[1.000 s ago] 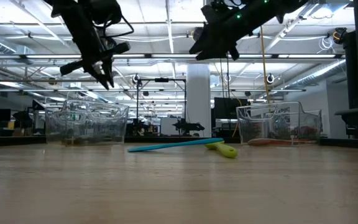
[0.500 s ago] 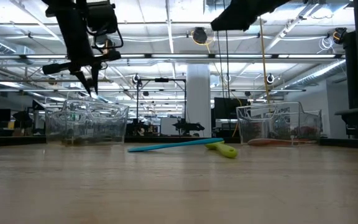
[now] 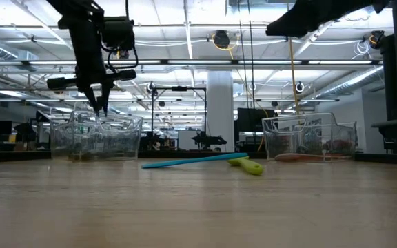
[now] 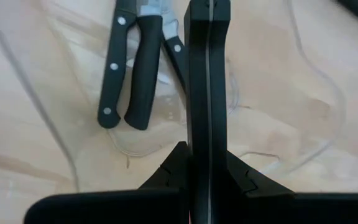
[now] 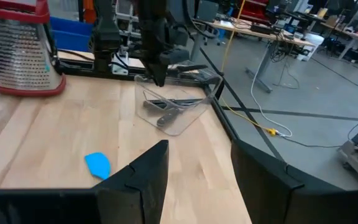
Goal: Pick & Place Kitchen Items
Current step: Put the black kitchen knife into the top left transparent bin
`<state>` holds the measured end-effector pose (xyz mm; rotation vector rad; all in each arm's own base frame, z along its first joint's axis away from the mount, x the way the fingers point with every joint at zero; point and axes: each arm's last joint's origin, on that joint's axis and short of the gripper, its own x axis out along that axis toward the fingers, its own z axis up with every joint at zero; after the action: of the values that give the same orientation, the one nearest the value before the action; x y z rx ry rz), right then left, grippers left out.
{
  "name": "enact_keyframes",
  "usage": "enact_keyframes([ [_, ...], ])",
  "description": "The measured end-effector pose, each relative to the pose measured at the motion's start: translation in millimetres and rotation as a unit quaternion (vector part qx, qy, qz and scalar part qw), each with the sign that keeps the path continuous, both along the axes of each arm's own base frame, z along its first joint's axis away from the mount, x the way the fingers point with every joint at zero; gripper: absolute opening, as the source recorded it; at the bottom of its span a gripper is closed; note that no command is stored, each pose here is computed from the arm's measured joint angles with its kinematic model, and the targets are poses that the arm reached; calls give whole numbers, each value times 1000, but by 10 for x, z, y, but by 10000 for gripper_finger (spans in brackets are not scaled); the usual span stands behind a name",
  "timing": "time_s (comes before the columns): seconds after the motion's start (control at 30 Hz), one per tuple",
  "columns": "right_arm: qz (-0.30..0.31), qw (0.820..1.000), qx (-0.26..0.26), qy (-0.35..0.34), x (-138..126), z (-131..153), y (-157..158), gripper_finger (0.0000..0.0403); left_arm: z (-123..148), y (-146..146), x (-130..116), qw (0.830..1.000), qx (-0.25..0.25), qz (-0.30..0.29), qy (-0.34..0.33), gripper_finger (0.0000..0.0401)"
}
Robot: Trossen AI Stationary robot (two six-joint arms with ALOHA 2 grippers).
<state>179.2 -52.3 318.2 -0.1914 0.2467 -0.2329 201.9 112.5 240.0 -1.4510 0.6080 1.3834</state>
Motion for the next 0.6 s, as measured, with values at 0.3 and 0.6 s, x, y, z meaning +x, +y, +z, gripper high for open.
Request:
enact_keyframes([
  [0.3,-8,999,33,-22,-223,-140,66,166,-187,169,13,998,-48,-13,31,30],
  [0.6,-12,998,49,-27,-276,-212,82,166,-305,265,3,995,-86,-29,46,30],
])
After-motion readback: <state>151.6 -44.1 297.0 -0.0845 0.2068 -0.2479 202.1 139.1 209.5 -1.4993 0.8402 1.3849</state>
